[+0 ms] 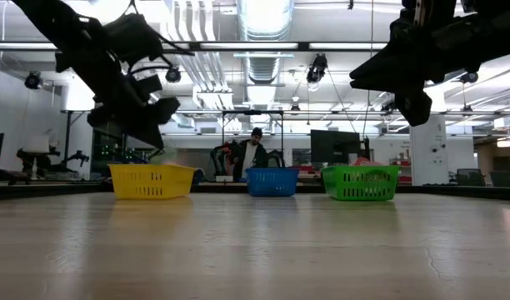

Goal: Pick and place Stapler, Stapler remover, tape
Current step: Put the bottom light blue staple remover into the yellow basket, then put the light blue staple remover into the yellow basket

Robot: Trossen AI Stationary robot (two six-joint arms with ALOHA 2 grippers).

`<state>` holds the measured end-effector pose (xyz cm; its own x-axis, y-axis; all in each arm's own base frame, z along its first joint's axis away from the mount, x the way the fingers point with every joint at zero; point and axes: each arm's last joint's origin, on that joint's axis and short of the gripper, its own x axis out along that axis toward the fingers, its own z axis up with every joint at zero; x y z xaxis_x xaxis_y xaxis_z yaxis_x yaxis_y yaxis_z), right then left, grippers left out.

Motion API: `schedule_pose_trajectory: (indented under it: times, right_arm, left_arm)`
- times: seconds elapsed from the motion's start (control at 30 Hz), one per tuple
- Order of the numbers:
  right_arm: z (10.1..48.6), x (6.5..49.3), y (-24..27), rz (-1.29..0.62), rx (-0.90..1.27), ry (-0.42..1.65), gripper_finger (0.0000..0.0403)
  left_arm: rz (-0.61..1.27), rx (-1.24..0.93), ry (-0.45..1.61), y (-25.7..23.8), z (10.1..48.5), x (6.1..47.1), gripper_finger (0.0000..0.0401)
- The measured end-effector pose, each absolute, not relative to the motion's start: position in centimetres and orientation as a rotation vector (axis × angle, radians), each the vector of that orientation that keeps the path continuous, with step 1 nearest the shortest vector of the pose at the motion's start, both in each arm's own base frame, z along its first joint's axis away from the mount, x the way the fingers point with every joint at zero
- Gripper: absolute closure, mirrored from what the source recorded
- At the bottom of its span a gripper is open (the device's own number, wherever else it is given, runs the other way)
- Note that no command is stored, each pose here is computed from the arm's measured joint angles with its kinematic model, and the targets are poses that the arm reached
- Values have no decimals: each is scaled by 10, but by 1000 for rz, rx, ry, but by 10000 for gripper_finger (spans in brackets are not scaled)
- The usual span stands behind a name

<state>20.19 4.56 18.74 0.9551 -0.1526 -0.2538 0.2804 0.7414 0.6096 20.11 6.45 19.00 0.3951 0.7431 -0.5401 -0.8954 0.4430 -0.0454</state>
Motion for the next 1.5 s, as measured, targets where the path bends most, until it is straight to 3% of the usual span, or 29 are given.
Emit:
schedule_pose_trajectory:
  times: [0.37, 0.77, 1.03, 1.23, 1.5]
  right_arm:
    - [187, 202, 46, -239, 697, 194, 350]
    - [186, 201, 45, -252, 693, 204, 349]
    - [186, 201, 45, -254, 692, 207, 344]
    - [185, 201, 45, -254, 690, 209, 350]
    - [185, 201, 45, -255, 690, 209, 345]
  left_arm:
    - [1073, -312, 576, 69, 160, 215, 384]
    - [1061, -272, 611, 70, 157, 222, 375]
    - [1006, -268, 588, 69, 165, 222, 301]
    - [743, -226, 646, 58, 178, 219, 255]
    - [194, -224, 728, 15, 203, 196, 248]
